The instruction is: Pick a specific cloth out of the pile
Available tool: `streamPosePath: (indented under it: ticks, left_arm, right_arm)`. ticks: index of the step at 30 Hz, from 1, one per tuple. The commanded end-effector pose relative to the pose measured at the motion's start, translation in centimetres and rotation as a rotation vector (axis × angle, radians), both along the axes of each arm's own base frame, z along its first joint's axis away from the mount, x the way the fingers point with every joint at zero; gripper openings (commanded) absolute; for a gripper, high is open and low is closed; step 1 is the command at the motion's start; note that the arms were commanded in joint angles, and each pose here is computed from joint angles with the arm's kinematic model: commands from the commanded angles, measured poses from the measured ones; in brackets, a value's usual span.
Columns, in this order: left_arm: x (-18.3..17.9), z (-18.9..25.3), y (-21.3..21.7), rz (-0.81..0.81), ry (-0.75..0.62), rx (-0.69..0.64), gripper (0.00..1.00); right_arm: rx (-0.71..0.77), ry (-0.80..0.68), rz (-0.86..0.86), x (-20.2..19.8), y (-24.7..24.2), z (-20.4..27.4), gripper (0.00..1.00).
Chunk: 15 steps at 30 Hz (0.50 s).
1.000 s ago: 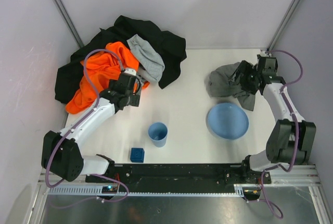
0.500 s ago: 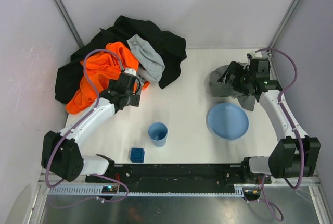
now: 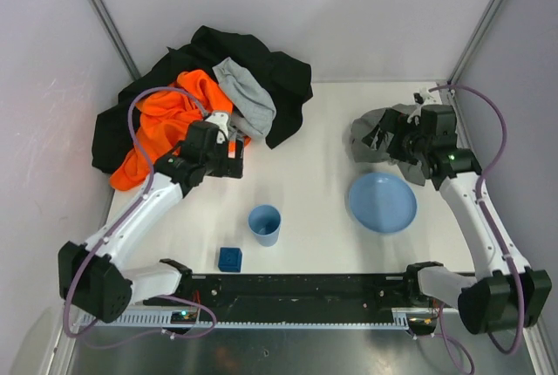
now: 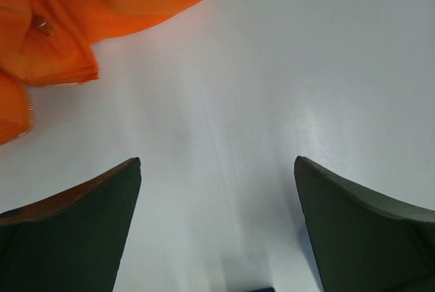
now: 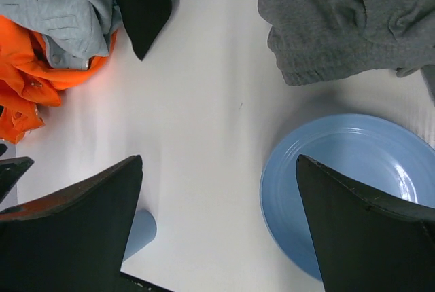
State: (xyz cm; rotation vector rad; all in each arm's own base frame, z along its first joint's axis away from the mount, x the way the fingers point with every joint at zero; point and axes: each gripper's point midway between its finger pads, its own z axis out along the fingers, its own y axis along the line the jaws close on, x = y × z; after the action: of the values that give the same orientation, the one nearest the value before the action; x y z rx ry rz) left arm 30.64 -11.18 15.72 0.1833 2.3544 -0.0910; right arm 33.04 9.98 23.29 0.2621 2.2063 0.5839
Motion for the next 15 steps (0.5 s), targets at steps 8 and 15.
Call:
streamPosePath:
  ticks: [8,15]
  left_arm:
    - [-5.1,10.5,-4.4,-0.255,-0.243,-0.36,1.0]
    - [-8.0,12.3,-2.4,-0.216,-0.365,-0.404,1.0]
  right_arm:
    - [-0.008,-0.131,0.002,-6.3,-0.9,2.1,0.99]
    - [-0.019,-0.214,0.008,-9.8,-1.6,3.4,0.99]
